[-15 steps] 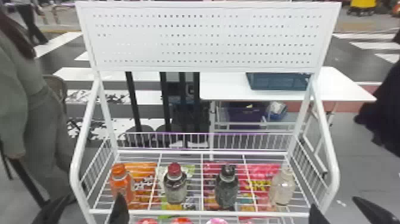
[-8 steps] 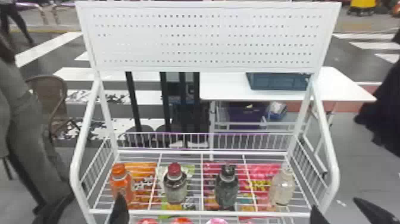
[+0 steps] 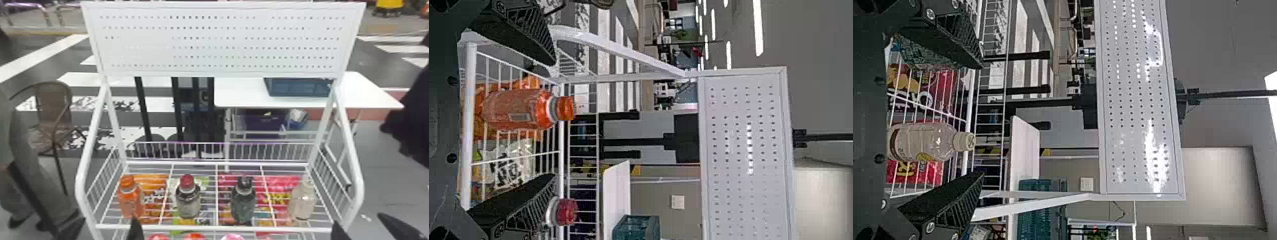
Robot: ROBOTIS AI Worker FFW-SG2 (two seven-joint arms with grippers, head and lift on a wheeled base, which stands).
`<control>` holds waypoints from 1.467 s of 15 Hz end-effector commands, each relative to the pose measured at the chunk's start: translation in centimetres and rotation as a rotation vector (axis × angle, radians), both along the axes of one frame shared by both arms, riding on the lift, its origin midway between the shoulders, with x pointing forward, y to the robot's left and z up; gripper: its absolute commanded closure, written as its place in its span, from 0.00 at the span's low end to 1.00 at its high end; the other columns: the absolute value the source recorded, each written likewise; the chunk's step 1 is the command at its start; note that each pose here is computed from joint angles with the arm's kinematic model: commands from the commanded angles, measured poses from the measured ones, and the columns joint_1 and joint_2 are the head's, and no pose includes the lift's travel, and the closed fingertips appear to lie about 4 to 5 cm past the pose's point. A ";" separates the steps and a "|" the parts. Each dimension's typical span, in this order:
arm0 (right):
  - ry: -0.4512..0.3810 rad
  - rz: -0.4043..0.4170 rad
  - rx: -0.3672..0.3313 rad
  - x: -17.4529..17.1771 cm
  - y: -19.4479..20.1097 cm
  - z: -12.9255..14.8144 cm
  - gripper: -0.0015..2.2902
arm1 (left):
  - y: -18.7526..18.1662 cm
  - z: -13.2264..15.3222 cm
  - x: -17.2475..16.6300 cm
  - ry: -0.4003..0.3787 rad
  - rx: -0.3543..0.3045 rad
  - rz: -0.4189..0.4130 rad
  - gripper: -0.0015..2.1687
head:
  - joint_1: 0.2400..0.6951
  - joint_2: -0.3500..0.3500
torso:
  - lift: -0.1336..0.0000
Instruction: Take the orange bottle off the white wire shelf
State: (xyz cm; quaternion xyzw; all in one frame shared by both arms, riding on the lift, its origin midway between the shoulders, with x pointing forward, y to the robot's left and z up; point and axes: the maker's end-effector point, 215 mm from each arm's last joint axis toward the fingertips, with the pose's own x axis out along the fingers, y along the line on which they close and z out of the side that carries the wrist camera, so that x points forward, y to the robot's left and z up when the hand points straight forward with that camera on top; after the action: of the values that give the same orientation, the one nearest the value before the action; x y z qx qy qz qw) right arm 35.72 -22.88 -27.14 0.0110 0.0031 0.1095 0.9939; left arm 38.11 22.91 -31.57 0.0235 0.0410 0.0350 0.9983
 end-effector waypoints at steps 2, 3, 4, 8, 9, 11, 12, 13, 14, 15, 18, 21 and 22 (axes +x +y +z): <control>0.001 0.000 -0.002 0.0 0.1 -0.1 0.06 | -0.5 -5.7 1.9 0.047 -0.011 0.002 0.05 | 0.57 0.50 | 1.00; 0.002 -0.002 -0.002 0.0 0.0 -0.1 0.06 | -0.5 -6.7 2.6 0.040 -0.017 0.004 0.05 | 0.57 0.50 | 1.00; 0.004 -0.005 -0.003 -0.1 -0.1 -0.2 0.06 | -0.6 -7.3 3.2 0.032 -0.021 0.002 0.05 | 0.57 0.50 | 1.00; 0.010 -0.008 -0.004 -0.3 0.0 -0.3 0.06 | -1.0 -8.1 6.8 -0.018 -0.036 -0.001 0.05 | 0.57 0.50 | 1.00; 0.011 -0.009 -0.004 -0.4 0.0 -0.3 0.06 | -0.9 -8.6 7.7 -0.015 -0.036 0.005 0.05 | 0.57 0.50 | 1.00; 0.013 -0.010 -0.004 -0.5 -0.1 -0.3 0.06 | -0.4 -10.1 9.1 0.004 -0.022 0.014 0.05 | 0.57 0.50 | 1.00; 0.015 -0.012 -0.007 -0.6 -0.2 -0.4 0.06 | -0.1 -10.8 9.4 0.015 -0.016 0.019 0.05 | 0.57 0.50 | 1.00; 0.015 -0.012 -0.007 -0.6 -0.2 -0.4 0.06 | 0.2 -11.2 9.8 0.021 -0.010 0.025 0.05 | 0.57 0.50 | 1.00; 0.016 -0.012 -0.006 -0.6 -0.2 -0.4 0.06 | 0.5 -11.6 10.1 0.027 0.001 0.031 0.05 | 0.57 0.50 | 1.00; 0.016 -0.011 -0.006 -0.6 -0.1 -0.4 0.06 | 0.9 -11.9 10.5 0.030 0.012 0.039 0.05 | 0.57 0.50 | 1.00; 0.014 -0.011 -0.007 -0.5 -0.1 -0.4 0.06 | 1.5 -12.6 11.7 0.040 0.019 0.047 0.05 | 0.57 0.50 | 1.00; 0.019 -0.011 -0.008 -0.6 -0.1 -0.6 0.06 | 1.7 -12.8 13.7 0.037 0.022 0.046 0.05 | 0.57 0.50 | 1.00; 0.020 -0.012 -0.011 -0.6 -0.2 -0.7 0.06 | 1.5 -12.7 14.4 0.034 0.020 0.043 0.05 | 0.57 0.50 | 1.00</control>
State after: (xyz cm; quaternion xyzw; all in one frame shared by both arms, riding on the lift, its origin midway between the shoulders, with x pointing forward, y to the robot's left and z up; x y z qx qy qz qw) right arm 35.15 -22.97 -27.72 0.0075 0.0124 0.1041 0.9945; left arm 51.60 24.53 -44.40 0.0336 0.0605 0.0566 0.9960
